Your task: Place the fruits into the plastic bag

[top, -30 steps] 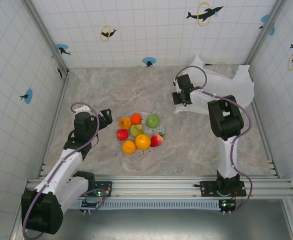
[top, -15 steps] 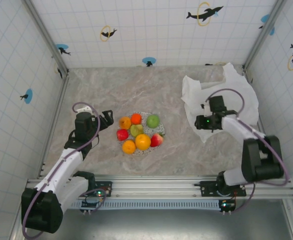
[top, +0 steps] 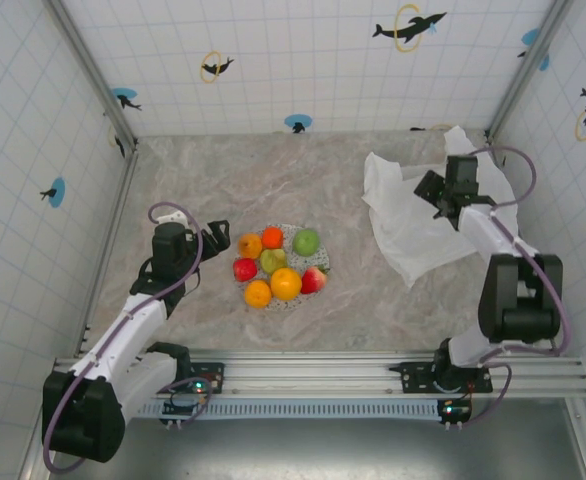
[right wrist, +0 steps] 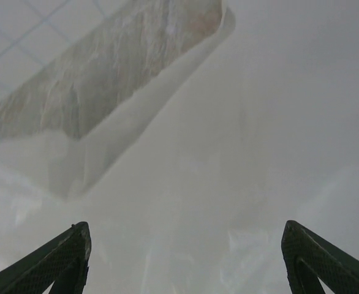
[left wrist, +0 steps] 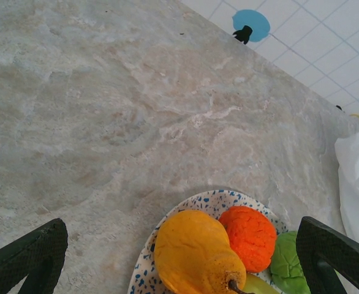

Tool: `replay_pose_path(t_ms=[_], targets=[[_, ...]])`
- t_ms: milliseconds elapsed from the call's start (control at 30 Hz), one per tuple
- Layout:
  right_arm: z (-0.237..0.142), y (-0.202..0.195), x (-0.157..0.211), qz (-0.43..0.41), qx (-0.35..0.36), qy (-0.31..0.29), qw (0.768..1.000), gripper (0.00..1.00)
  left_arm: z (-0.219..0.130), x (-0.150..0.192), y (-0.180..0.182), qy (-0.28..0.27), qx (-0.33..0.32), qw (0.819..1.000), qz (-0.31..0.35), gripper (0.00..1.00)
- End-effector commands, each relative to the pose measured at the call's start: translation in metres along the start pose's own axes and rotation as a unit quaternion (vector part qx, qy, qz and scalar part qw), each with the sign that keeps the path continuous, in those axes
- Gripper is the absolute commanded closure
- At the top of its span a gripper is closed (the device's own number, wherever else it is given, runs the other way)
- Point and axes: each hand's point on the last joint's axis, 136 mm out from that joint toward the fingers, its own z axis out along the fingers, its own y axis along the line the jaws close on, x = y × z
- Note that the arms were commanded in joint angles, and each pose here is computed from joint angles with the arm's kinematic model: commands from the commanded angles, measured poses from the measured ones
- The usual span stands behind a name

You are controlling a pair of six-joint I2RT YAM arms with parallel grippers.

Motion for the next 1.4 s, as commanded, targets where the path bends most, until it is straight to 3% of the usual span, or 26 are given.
replay_pose_path(t_ms=[0,500,567,733,967,1167,1367], targets=[[0.024,0.004,-0.033,0.055,0.029,-0.039,0.997,0.17,-0.006,-0.015,-0.016,-0.019,0.022,1.000,-0.002,0.02],[0.125,0.011,-0.012,-0.016,0.151,0.040,0.988,0.18,-0.003,-0.006,-0.014,-0.011,0.021,1.000,-0.004,0.02],[0.134,0.013,-0.009,-0.031,0.156,0.049,0.986,0.26,-0.003,-0.004,-0.013,-0.009,0.019,1.000,-0.004,0.02],[0.139,0.015,-0.009,-0.059,0.169,0.061,0.982,0.62,-0.002,-0.001,-0.009,-0.005,0.013,1.000,-0.004,0.02],[0.124,0.009,-0.013,-0.092,0.180,0.064,0.977,0.98,-0.001,0.001,-0.007,-0.004,0.010,1.000,-0.006,0.02],[0.098,0.012,-0.004,-0.102,0.123,0.082,0.984,1.00,-0.001,0.003,-0.006,-0.002,0.010,1.000,-0.006,0.02],[0.062,0.044,0.005,-0.162,0.001,0.108,0.981,1.00,-0.002,0.000,-0.012,-0.003,0.017,1.000,-0.007,0.02]])
